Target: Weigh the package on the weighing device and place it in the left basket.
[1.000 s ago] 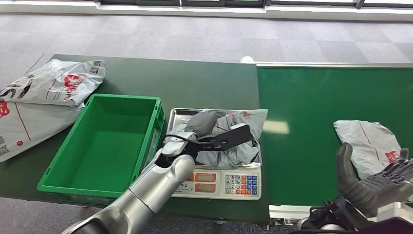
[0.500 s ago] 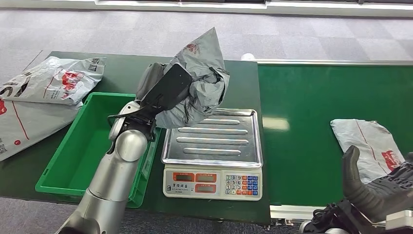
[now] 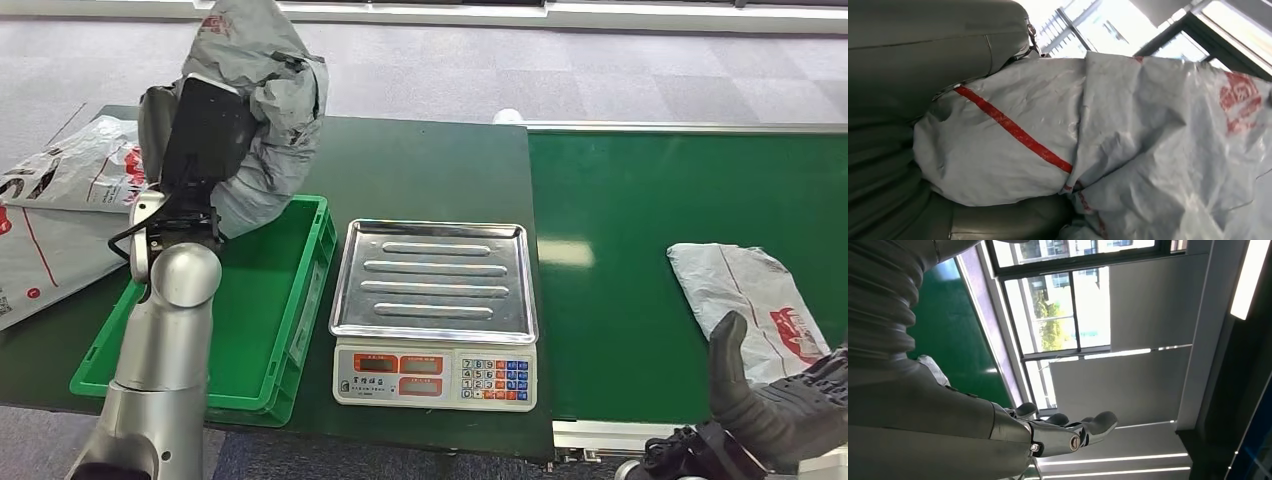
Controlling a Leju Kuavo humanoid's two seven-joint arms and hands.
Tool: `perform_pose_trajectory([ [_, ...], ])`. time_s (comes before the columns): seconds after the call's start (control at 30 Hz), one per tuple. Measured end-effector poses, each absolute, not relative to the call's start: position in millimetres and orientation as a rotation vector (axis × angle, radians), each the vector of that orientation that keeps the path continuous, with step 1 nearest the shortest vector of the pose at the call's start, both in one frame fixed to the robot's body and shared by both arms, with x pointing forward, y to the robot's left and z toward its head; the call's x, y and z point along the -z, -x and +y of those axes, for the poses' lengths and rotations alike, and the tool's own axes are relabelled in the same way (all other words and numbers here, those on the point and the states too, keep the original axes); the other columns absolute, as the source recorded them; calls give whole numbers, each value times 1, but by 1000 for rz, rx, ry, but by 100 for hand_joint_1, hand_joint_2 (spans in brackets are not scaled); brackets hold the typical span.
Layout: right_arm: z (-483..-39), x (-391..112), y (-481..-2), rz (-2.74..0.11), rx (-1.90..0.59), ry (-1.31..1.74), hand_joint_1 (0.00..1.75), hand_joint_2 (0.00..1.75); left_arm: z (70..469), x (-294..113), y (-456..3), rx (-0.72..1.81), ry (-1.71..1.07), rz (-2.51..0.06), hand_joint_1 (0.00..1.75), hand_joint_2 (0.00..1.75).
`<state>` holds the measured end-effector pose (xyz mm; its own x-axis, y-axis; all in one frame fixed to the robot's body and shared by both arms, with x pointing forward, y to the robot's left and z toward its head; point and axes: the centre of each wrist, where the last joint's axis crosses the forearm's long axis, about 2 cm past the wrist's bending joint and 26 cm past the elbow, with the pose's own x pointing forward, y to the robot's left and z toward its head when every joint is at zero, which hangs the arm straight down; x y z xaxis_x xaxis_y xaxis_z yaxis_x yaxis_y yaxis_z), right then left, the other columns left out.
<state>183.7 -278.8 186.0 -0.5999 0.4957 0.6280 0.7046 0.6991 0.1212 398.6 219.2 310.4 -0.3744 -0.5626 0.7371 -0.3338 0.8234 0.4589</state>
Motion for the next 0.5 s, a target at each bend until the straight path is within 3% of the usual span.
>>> perform_pose_trajectory([
  [0.07, -280, -183, -179, -2324, 482, 912, 0, 175, 241, -304, -402, 249, -712, -1964, 0, 175],
  [0.5, -300, -155, -139, -2190, 338, 878, 0, 175, 345, -235, -387, 165, -884, -1718, 0, 175],
])
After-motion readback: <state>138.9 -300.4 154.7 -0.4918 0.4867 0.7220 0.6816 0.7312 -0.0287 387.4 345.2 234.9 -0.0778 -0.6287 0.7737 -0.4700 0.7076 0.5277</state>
